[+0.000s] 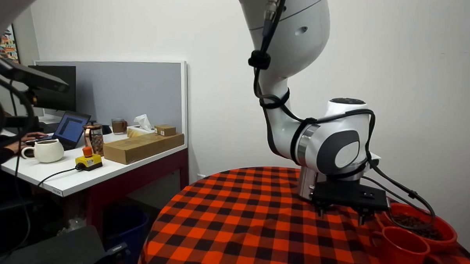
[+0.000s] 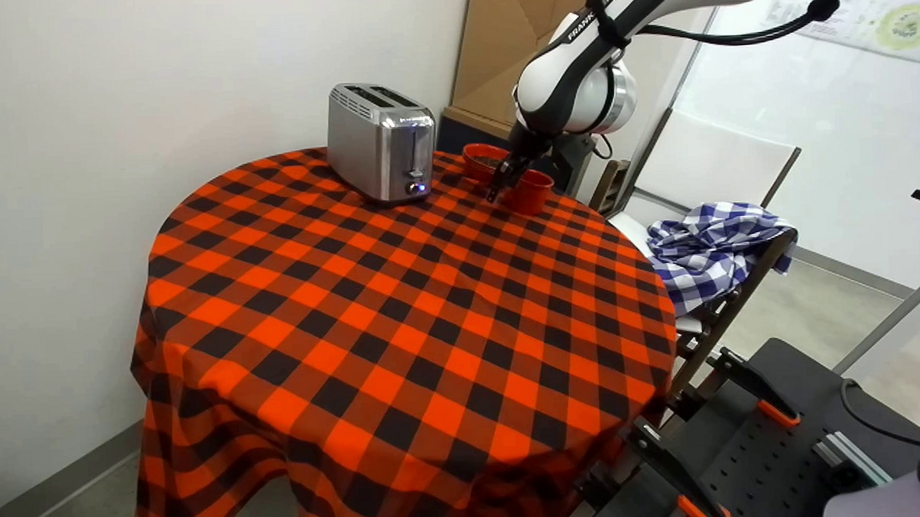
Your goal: Press the button on her toaster
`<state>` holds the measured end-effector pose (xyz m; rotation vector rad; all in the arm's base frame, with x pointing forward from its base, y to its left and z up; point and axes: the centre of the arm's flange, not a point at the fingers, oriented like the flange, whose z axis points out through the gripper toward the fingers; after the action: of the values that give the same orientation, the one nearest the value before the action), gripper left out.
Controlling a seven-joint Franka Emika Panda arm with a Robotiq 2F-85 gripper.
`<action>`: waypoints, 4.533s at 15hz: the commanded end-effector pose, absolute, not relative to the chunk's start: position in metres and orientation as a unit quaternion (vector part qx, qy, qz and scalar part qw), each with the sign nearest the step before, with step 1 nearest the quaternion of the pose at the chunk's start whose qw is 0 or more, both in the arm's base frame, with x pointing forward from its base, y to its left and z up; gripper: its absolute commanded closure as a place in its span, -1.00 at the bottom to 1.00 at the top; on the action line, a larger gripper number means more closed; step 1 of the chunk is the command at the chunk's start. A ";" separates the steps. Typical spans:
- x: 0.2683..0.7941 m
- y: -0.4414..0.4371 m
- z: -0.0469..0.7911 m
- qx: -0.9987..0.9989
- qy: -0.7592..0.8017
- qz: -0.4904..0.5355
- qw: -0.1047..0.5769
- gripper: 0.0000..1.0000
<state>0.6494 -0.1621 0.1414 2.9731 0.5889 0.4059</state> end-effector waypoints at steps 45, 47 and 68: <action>0.789 -0.132 0.090 0.965 0.179 0.188 -0.021 -1.00; 0.792 -0.131 0.091 0.967 0.178 0.180 -0.031 -1.00; 0.788 -0.103 0.107 0.941 0.205 0.268 0.013 -1.00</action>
<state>0.7836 -0.1104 0.0960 2.9497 0.6109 0.7408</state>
